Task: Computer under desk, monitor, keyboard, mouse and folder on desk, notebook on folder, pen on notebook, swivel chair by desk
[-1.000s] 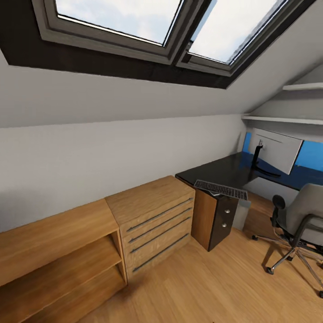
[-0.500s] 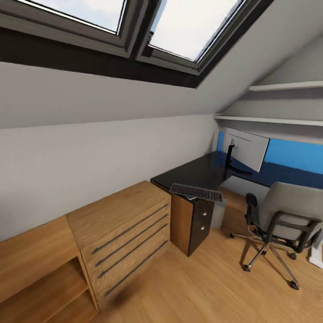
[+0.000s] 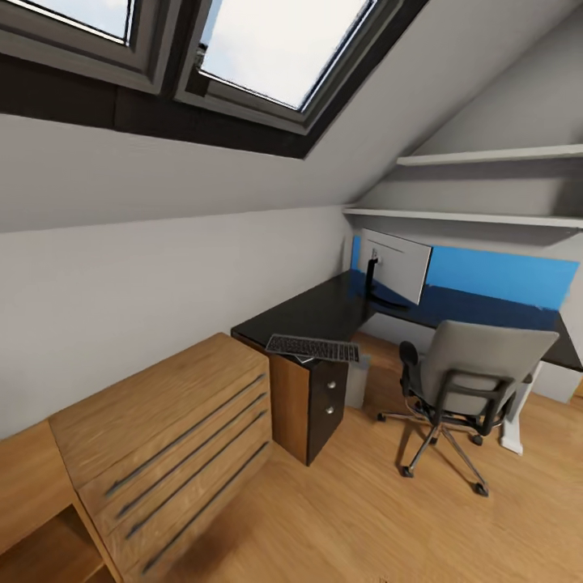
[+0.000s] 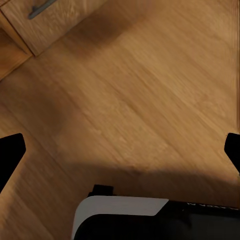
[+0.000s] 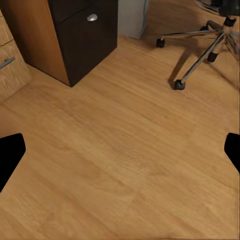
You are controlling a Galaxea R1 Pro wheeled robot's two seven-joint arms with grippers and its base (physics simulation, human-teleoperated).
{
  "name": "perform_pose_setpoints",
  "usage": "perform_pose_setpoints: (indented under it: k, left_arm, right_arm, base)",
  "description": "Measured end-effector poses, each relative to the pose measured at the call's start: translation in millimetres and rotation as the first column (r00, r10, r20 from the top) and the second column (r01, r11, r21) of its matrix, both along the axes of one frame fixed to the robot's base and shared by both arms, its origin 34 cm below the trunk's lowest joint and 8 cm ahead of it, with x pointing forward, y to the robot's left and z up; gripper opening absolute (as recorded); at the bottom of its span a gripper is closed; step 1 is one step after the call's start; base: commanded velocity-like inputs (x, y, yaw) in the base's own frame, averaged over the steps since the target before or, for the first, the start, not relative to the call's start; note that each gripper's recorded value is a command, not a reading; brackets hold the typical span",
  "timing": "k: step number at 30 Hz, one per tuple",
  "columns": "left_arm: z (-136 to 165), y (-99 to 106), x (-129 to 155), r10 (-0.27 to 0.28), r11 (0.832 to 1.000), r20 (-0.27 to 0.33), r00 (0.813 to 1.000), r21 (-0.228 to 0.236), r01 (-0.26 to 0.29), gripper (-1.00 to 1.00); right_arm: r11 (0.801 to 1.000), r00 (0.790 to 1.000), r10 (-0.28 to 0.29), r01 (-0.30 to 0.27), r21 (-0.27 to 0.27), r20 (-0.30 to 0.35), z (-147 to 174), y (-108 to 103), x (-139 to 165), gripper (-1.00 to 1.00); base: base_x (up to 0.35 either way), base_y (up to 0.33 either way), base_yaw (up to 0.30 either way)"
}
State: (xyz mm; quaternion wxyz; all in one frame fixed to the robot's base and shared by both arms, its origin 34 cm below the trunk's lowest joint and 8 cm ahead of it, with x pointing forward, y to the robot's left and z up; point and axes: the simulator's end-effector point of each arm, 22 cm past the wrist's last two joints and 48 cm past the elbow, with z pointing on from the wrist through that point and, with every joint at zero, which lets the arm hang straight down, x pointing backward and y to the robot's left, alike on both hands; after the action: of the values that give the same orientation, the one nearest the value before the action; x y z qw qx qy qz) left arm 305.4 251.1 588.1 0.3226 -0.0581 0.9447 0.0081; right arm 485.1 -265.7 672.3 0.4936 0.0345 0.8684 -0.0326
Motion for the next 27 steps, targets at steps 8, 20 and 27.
perform_pose_setpoints:
  k: [8, 20, 27]
  left_arm:
    - [-1, 0, -1, 0.001, 1.0, -0.004, 1.0, 0.0, -0.001, 1.0]
    - [-3, 0, -6, 0.001, 1.0, -0.017, 1.0, -0.001, -0.001, 1.0]
    - [-4, -2, -10, -0.003, 1.0, -0.027, 1.0, -0.003, 0.003, 1.0]
  right_arm:
    - [1.0, 1.0, -0.005, 0.005, 0.001, -0.006, -2, -1, -1, 1.0]
    - [1.0, 1.0, -0.01, 0.01, 0.0, -0.024, -7, -3, -5, 1.0]
    - [1.0, 0.998, -0.01, 0.01, -0.001, -0.069, -16, -4, -11, 1.0]
  base:
    - [0.001, -0.001, -0.272]
    - [0.043, -0.012, -0.213]
    - [0.264, -0.161, -0.148]
